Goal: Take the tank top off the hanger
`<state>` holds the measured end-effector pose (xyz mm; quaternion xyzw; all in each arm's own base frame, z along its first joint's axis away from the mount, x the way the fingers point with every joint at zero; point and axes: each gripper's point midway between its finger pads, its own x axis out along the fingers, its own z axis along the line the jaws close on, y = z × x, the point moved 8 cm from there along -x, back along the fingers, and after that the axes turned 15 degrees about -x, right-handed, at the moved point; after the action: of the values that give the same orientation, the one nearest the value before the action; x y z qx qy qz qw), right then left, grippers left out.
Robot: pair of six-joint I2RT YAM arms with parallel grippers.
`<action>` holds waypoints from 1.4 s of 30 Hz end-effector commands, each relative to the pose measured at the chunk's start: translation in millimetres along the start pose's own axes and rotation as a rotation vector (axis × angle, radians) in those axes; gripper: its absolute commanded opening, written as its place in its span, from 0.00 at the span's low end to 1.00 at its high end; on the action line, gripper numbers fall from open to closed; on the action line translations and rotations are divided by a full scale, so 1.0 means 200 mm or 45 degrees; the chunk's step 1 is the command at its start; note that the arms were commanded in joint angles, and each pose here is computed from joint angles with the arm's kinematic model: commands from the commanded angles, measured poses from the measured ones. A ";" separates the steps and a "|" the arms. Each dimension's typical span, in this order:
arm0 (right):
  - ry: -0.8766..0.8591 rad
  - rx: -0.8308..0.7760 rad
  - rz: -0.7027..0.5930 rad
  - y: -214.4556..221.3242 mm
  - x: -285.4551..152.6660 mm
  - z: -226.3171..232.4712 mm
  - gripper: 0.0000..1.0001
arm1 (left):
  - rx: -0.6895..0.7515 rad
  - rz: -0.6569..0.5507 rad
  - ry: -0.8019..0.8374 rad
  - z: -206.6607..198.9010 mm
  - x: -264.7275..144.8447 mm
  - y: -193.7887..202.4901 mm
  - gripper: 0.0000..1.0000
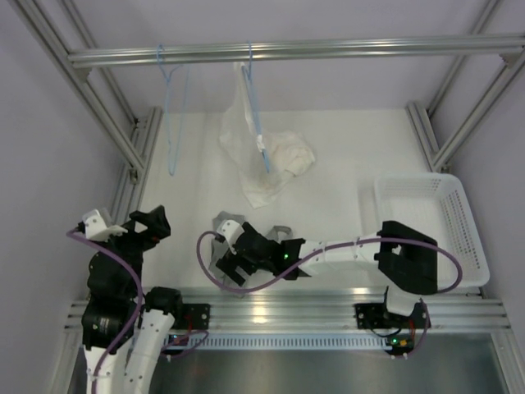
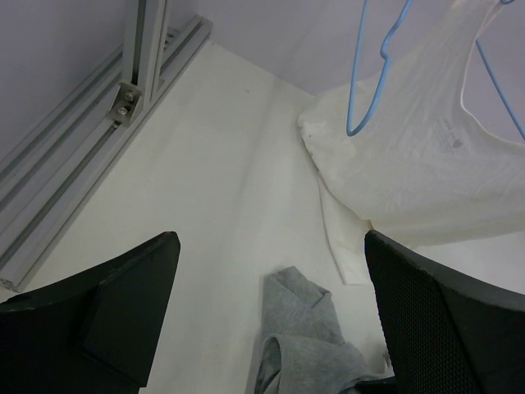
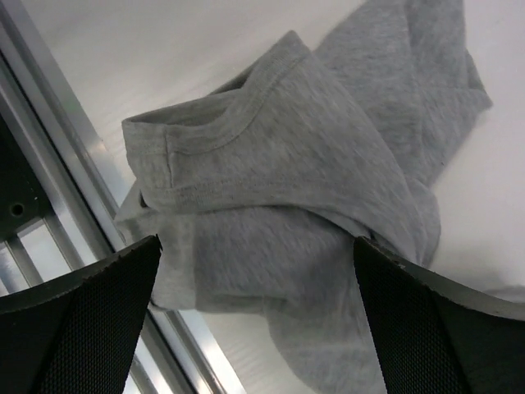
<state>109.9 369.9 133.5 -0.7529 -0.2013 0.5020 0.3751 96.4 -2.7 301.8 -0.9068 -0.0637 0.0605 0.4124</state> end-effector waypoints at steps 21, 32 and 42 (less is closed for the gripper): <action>-0.119 -0.008 0.182 0.12 0.22 0.04 0.00 | 0.017 0.074 0.084 -0.07 0.06 0.02 0.99; 0.149 0.183 -0.214 -0.19 -0.51 -0.21 0.00 | 0.006 0.045 0.099 -0.07 0.04 0.00 0.99; 0.550 0.369 -0.228 0.02 -1.24 -0.52 0.00 | 0.011 0.041 0.113 -0.07 0.03 0.00 0.99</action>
<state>101.8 218.3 299.8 -0.7223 -0.1924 0.3683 0.5529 105.1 -11.7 300.8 -0.9071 -0.0211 0.0572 0.4165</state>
